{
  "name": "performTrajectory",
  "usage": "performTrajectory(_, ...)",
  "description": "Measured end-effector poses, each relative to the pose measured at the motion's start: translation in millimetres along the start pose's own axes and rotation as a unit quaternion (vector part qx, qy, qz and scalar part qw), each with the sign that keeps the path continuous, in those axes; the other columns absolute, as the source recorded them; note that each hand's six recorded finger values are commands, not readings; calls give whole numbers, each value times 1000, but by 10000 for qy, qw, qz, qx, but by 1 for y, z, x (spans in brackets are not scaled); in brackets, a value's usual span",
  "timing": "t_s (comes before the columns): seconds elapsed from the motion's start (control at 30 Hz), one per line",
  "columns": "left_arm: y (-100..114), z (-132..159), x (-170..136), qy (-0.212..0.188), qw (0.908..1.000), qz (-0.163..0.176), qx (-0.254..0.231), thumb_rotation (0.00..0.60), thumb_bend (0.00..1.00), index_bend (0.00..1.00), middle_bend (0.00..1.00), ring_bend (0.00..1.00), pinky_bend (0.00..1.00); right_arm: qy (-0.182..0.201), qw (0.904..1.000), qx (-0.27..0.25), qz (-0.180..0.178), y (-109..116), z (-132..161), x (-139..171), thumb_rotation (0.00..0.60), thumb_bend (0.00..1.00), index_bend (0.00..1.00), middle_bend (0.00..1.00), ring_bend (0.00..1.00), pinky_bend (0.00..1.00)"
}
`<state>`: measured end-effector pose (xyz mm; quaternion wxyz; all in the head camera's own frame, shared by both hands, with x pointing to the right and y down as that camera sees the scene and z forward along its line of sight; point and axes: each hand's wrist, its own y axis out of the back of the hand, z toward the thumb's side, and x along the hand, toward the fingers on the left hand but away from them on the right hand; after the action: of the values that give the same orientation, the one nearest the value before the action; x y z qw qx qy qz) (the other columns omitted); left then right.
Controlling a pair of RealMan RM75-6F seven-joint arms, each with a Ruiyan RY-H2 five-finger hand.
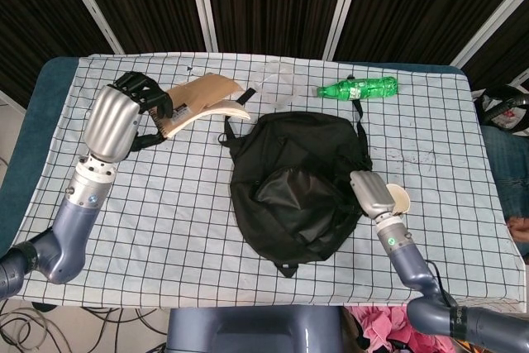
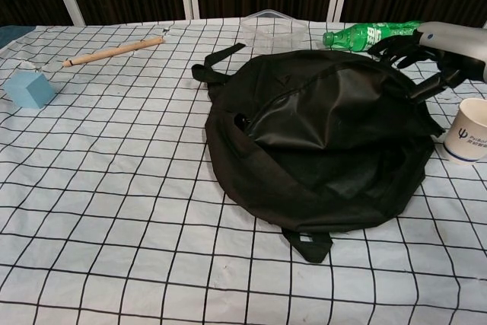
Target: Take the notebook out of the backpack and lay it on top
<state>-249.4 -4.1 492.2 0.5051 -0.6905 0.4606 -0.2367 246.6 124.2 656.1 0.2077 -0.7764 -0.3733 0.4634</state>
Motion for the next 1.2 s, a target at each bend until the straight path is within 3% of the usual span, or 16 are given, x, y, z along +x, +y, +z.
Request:
performTrajectory(0.07,-3,-4,1,40,10000,-5,-12,600,418,682,687,450,403,124,9998,33,139,-7,6,10,600,475,679,67,101,121)
performTrajectory(0.2,-16,-9,4,104,9999,-68,-51,600,418,681,685,450,403,344,9972,233,615,-22,15,39,600,312,337,8,39,121)
performTrajectory(0.33,-34,-11,10,133,9997,-185,-57,600,418,682,684,450,403,437,9913,611,1077,-27,17,66,600,256,165,0,23,121)
performTrajectory(0.5,-59,-5,17,101,9993,-319,-184,600,418,682,684,450,403,478,9841,960,1417,-21,19,93,600,223,139,0,22,121)
performTrajectory(0.7,-94,16,21,-102,9979,-527,-357,600,418,684,685,449,403,411,9828,973,1518,-11,15,105,600,208,134,0,22,121)
performTrajectory(0.87,-126,36,24,-342,9965,-644,-417,600,418,684,684,448,403,265,9862,1078,1232,7,3,100,600,209,134,0,23,121)
performTrajectory(1.2,-199,84,19,-922,9872,-1046,-779,600,416,665,660,416,397,-556,9895,1265,431,57,-46,80,600,208,134,0,23,121)
